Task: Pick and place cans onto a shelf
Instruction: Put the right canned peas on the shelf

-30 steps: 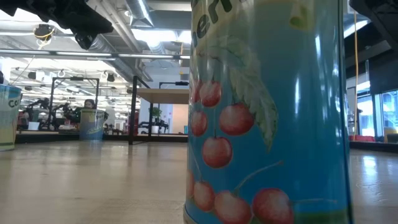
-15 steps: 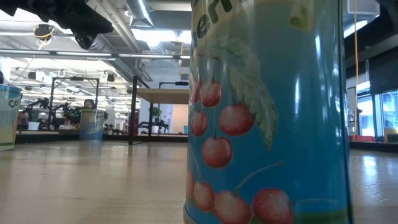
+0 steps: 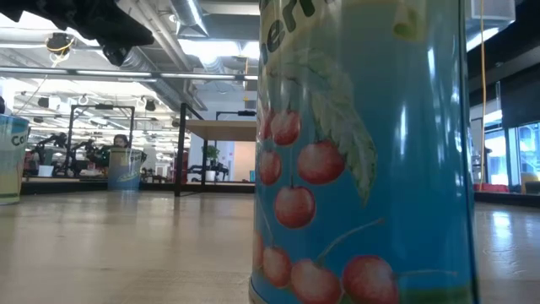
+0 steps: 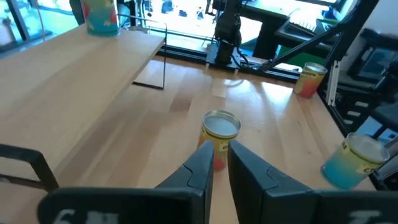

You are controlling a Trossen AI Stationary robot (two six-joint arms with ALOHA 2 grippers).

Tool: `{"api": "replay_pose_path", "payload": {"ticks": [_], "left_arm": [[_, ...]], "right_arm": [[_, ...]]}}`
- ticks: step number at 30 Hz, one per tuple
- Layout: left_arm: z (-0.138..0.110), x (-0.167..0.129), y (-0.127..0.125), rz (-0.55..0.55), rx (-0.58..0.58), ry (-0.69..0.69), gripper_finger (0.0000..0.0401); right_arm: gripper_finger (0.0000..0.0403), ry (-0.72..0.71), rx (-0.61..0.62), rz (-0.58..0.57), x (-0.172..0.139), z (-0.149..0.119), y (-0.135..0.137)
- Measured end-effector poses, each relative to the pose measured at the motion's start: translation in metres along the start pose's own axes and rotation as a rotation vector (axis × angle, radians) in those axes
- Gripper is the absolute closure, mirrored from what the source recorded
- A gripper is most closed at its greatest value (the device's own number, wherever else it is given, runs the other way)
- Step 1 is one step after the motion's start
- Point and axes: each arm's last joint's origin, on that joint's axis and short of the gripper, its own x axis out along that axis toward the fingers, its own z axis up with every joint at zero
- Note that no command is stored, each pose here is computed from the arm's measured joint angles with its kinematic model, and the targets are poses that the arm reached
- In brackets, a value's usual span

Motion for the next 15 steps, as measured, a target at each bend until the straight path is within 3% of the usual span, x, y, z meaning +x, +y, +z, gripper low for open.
{"api": "replay_pose_path", "payload": {"ticks": [6,11,15], "left_arm": [[0.0,0.0,0.0,0.0,0.086,0.0,0.036],[0.0,0.0,0.0,0.001,0.171,0.0,0.036],[0.0,0.0,0.0,0.009,0.169,0.0,0.036]], "right_arm": [[0.0401,-0.06,0.076,0.036,-0.028,-0.012,0.008],[0.0401,0.002,0.036,0.111,-0.024,-0.027,0.021],[0.0402,0.07,0.159,-0.047,-0.01,-0.043,0.021]]}}
